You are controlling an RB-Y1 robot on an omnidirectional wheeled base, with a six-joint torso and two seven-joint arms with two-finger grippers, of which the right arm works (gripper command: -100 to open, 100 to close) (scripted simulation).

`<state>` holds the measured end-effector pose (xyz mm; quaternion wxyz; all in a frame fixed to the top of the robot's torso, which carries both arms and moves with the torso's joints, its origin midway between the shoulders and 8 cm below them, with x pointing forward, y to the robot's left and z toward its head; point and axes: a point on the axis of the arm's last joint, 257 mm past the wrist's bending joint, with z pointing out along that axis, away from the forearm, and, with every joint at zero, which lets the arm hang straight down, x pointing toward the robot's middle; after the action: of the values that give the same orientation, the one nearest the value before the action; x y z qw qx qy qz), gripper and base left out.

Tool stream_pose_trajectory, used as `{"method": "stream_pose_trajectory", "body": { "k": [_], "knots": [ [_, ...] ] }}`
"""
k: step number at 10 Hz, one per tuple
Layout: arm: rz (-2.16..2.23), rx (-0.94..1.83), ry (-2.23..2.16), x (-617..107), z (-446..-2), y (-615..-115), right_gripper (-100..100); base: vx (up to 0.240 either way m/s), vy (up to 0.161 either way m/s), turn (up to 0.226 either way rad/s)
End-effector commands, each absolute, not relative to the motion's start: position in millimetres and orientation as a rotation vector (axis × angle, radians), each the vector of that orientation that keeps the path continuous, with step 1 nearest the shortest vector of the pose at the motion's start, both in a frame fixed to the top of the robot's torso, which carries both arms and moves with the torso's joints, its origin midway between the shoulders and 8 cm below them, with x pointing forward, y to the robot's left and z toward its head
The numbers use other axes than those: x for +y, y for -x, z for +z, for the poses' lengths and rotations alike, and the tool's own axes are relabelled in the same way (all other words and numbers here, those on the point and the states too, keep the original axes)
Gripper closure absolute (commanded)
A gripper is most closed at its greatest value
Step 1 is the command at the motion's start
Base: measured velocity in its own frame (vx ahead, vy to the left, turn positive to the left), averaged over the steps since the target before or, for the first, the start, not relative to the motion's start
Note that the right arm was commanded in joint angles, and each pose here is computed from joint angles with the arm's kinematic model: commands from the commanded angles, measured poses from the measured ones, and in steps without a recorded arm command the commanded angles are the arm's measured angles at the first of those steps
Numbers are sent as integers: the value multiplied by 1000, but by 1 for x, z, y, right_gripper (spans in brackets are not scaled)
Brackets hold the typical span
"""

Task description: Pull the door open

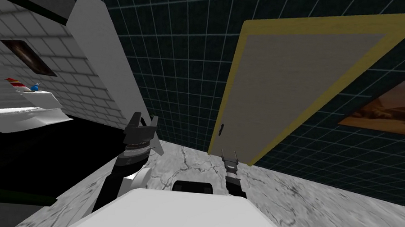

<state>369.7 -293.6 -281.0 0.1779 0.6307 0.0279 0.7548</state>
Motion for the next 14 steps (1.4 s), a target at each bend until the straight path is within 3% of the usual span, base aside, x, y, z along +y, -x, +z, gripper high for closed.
{"method": "stream_pose_trajectory", "body": {
  "k": [1,14],
  "knots": [
    [2134,25,-1827,-301,-296,-365,-100,113,-15,170],
    [2048,-311,-2008,-363,-379,-318,-100,139,-45,124]
  ]
}}
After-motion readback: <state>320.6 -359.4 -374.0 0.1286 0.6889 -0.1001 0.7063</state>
